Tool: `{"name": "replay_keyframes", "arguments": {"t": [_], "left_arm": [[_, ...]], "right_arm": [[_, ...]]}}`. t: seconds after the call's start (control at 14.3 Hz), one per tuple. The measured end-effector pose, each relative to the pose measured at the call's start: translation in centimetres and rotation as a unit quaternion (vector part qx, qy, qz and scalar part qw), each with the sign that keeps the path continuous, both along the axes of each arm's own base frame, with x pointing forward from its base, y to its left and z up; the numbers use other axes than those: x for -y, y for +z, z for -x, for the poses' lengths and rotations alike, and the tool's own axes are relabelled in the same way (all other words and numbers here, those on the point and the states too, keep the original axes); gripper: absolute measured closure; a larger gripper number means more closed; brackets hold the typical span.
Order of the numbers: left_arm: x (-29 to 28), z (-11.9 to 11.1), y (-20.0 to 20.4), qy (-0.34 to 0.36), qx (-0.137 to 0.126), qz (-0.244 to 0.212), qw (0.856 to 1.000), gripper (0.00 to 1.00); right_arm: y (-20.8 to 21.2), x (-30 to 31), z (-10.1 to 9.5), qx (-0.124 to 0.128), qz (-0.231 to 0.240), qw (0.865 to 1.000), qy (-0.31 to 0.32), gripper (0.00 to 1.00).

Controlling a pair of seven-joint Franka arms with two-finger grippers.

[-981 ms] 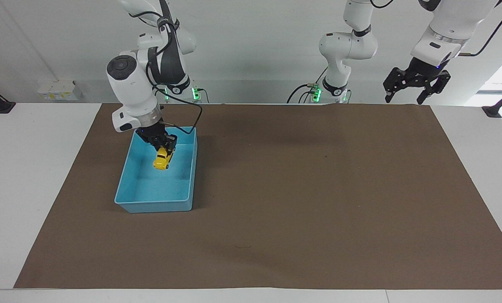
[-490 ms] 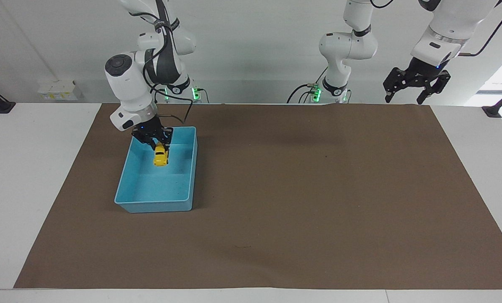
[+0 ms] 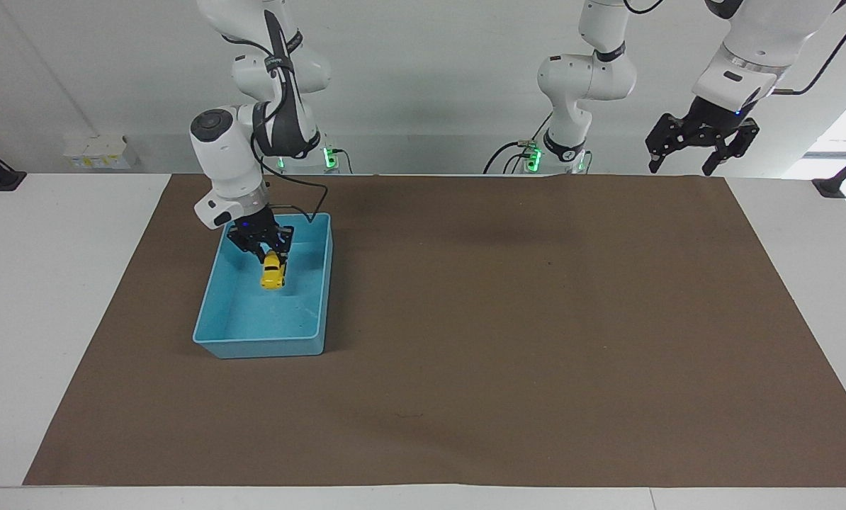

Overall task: Wind up and store yellow beetle car
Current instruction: 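Lift the car with the right gripper and lower it into the box, then open the right gripper and withdraw it from the box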

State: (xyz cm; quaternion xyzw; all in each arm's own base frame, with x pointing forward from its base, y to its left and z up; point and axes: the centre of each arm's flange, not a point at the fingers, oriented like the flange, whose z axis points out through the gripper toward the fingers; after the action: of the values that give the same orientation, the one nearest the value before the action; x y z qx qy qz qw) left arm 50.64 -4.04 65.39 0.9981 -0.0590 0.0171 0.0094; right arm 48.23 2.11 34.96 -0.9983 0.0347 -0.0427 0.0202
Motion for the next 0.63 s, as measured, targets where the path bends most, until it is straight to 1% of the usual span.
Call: {"name": "replay_keyframes", "arguments": {"t": [0.42, 0.63], "left_arm": [[0.0, 0.0, 0.0, 0.000, 0.000, 0.000, 1.000, 0.00], [0.0, 0.0, 0.0, 0.000, 0.000, 0.000, 1.000, 0.00]], "right_arm": [[-3.4, 0.0, 2.3, -0.002, 0.002, 1.000, 0.008, 0.57], [-3.5, 0.0, 2.4, -0.004, 0.003, 1.000, 0.016, 0.57]]}}
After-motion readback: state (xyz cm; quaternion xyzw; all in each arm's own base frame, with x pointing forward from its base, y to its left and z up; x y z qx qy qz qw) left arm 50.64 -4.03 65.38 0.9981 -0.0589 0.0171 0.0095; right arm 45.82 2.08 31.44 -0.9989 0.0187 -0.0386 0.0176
